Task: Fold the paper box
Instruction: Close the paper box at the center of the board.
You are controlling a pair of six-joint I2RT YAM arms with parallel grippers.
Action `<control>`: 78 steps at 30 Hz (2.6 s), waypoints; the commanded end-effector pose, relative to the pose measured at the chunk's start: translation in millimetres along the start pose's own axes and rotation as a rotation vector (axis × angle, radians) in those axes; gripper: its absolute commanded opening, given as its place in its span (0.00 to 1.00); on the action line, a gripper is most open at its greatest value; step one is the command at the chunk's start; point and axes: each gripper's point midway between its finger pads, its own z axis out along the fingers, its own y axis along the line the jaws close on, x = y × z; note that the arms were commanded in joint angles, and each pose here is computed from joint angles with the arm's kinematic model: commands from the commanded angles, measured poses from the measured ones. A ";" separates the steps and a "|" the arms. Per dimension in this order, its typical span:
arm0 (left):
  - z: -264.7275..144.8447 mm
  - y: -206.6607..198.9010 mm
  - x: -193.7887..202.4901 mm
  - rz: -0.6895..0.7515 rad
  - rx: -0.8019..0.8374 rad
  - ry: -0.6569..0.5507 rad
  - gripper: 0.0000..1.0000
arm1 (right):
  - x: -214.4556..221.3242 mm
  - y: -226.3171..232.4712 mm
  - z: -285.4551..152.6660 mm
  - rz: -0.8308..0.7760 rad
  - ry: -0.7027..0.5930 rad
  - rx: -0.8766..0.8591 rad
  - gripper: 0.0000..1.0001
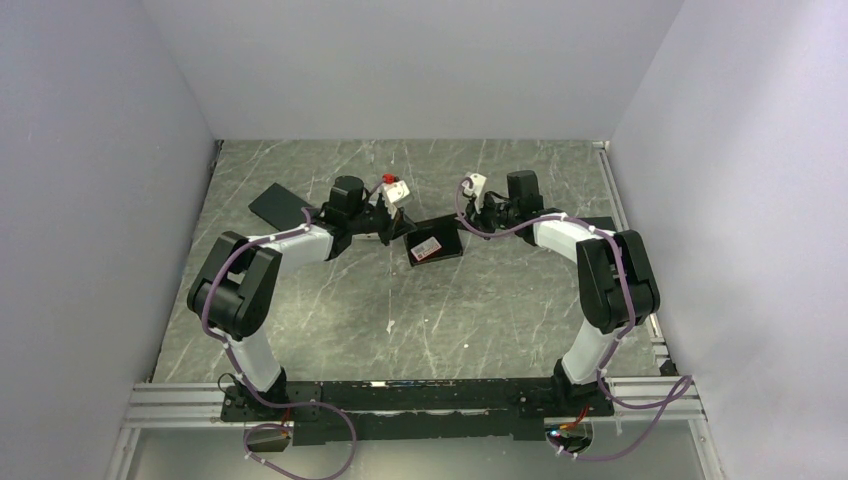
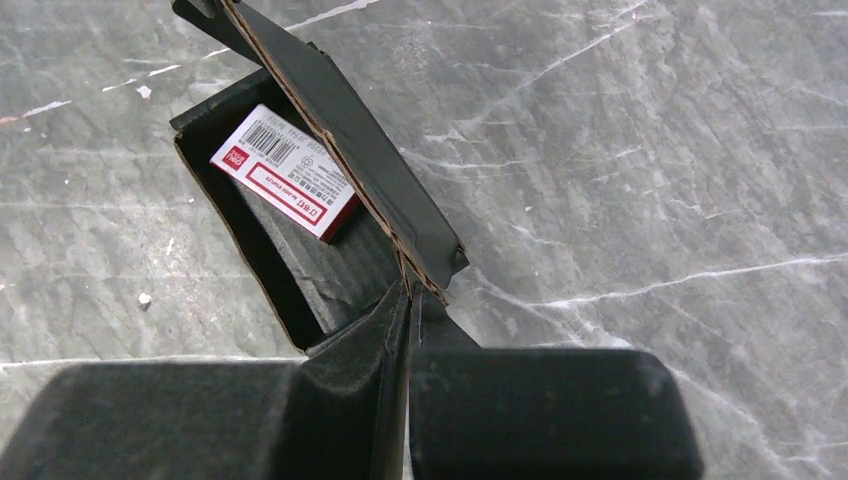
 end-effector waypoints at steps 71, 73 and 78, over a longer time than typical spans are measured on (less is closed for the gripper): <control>0.3 -11.8 13.2 -0.048 0.046 0.028 0.00 | -11.7 57.3 33.2 0.401 0.054 0.026 0.00; -0.1 -11.8 13.2 -0.047 0.045 0.028 0.00 | -11.4 57.0 34.0 0.416 0.053 0.029 0.00; -0.7 -12.9 14.4 -0.050 0.047 0.030 0.00 | -9.9 59.3 36.0 0.418 0.064 0.025 0.00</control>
